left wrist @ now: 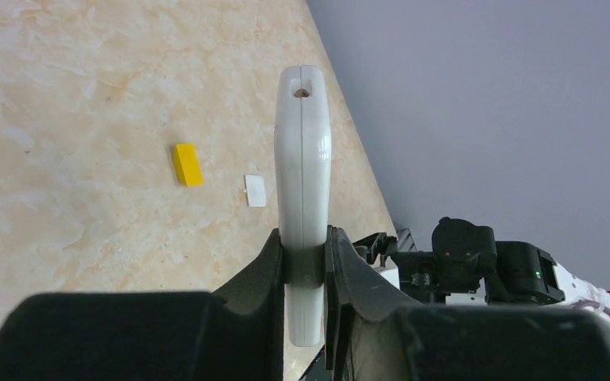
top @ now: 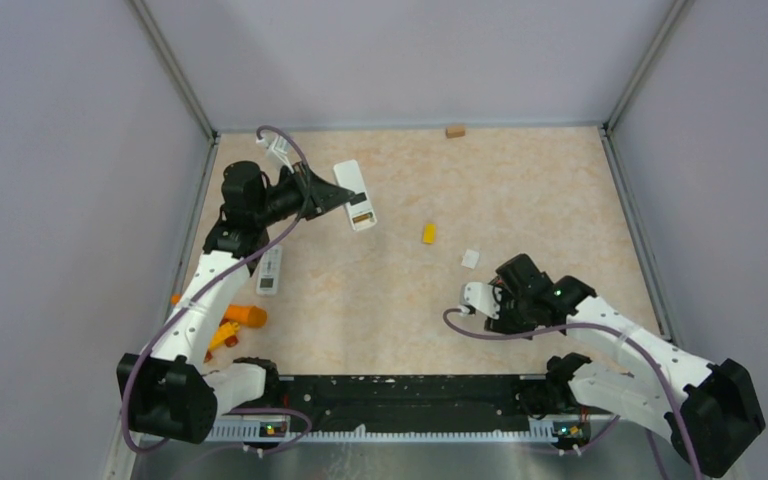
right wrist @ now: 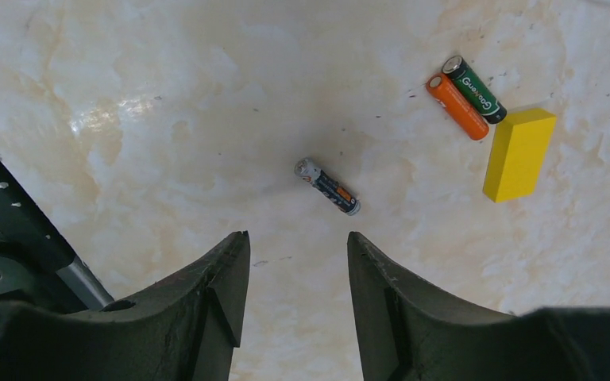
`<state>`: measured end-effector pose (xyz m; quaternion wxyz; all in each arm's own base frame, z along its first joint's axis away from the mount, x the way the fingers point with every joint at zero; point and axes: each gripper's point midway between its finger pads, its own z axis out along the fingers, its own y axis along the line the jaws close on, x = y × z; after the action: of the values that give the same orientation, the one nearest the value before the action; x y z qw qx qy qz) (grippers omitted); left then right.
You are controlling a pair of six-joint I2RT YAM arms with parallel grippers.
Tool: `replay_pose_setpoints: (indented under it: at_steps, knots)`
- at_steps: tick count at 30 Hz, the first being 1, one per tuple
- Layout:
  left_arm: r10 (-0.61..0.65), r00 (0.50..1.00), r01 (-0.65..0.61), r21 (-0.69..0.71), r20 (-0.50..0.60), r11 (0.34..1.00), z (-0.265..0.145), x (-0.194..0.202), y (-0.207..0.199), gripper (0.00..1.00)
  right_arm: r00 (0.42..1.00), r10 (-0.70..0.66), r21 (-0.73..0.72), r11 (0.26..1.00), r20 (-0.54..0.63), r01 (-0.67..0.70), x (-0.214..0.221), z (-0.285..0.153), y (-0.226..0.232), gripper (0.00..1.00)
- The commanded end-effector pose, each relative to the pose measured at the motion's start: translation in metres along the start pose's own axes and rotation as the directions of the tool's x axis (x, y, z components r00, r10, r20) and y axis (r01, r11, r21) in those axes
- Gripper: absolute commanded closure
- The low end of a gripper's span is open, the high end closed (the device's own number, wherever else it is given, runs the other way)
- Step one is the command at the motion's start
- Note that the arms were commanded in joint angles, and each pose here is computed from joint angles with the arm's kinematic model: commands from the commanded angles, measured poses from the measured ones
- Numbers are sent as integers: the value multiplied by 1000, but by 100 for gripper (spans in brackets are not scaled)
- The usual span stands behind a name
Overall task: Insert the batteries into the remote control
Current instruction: Pick up the battery from the center of the board.
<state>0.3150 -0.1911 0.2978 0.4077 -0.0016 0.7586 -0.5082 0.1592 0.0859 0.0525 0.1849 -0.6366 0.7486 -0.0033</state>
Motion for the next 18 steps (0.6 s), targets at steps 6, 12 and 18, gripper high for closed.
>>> replay_pose_setpoints:
  at_steps: [6, 12, 18]
  knots:
    - [19, 1000, -21, 90, 25, 996, 0, -10, -18, 100, 997, -80, 91, 993, 8, 79, -7, 10, -21, 49]
    - [20, 1000, -21, 109, 14, 994, -2, -6, -19, 100, 997, -66, 59, 996, -28, 67, -5, 18, -22, 52]
    - [22, 1000, -23, 117, 11, 993, -5, -2, -20, 100, 996, -81, 39, 996, -45, 83, -4, 30, -22, 53]
